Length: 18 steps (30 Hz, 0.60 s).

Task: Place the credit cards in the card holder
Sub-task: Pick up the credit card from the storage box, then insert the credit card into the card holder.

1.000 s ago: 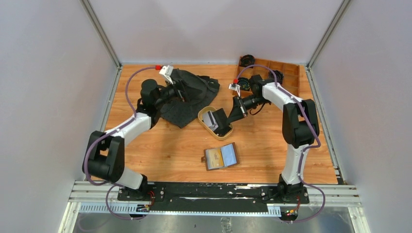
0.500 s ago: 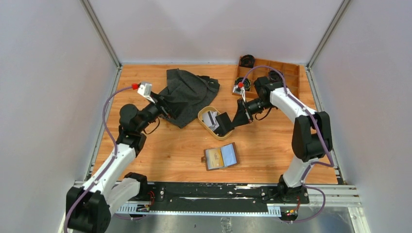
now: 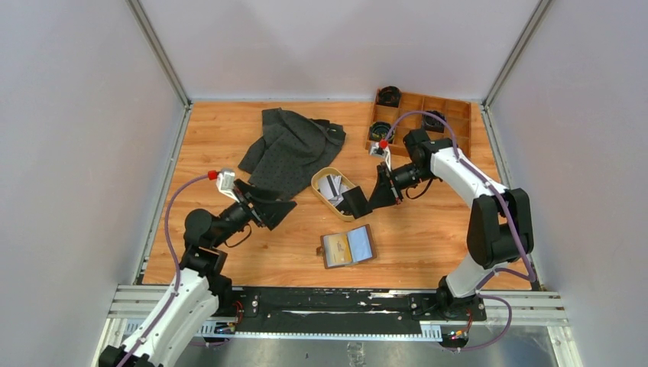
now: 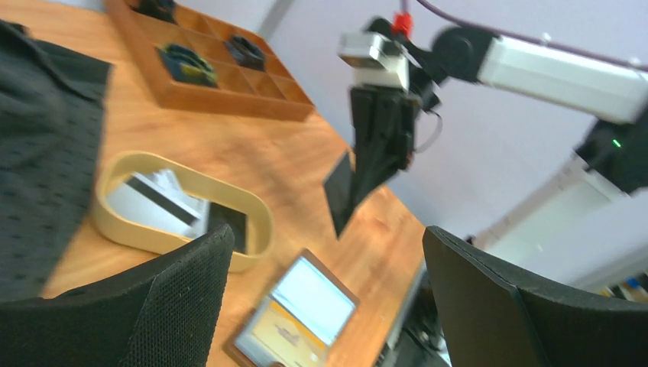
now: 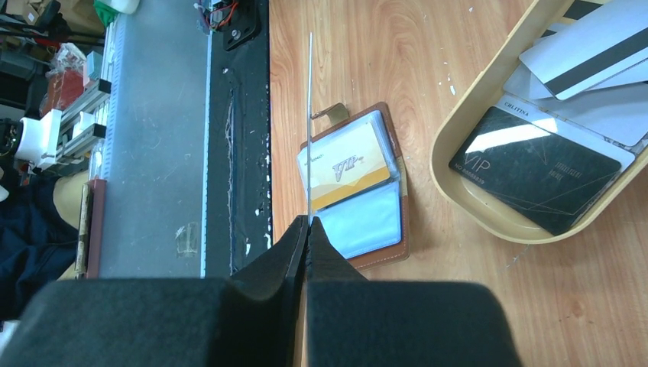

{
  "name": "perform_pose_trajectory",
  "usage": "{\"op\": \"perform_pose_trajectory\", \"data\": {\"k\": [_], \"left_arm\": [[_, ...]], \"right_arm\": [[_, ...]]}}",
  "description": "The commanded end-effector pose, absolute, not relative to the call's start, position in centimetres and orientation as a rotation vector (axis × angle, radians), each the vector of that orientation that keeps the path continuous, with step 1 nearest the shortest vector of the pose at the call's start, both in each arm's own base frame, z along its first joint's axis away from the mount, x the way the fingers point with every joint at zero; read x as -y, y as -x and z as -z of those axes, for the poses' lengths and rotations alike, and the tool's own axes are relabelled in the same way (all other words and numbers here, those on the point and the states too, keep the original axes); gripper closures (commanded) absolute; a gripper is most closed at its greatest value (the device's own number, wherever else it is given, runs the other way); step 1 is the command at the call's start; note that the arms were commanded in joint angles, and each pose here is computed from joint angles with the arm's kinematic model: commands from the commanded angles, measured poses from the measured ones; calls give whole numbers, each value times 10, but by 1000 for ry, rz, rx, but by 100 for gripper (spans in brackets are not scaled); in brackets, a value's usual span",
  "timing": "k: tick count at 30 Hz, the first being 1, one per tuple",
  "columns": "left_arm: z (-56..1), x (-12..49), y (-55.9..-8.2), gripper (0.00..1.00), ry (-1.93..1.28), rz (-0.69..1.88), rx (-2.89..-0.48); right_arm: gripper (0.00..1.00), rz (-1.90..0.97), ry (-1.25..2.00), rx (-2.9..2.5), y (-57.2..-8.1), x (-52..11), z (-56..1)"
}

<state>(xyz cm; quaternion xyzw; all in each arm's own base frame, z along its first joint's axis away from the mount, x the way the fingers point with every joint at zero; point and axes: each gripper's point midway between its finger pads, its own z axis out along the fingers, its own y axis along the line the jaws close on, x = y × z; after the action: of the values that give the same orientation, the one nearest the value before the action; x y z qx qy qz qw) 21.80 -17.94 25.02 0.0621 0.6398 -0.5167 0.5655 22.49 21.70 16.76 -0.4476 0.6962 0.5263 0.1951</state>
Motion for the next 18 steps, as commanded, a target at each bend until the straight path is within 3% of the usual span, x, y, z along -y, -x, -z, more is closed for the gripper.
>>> {"op": "perform_pose_trajectory", "data": {"k": [1, 18], "left_arm": [[-240, 199, -194, 3, -193, 1299, -1516], [-213, 234, -173, 6, -252, 1448, -1512]], "right_arm": [[100, -1495, 1251, -1923, -220, -214, -170], [100, -1598, 1279, -1970, -215, -219, -150]]}}
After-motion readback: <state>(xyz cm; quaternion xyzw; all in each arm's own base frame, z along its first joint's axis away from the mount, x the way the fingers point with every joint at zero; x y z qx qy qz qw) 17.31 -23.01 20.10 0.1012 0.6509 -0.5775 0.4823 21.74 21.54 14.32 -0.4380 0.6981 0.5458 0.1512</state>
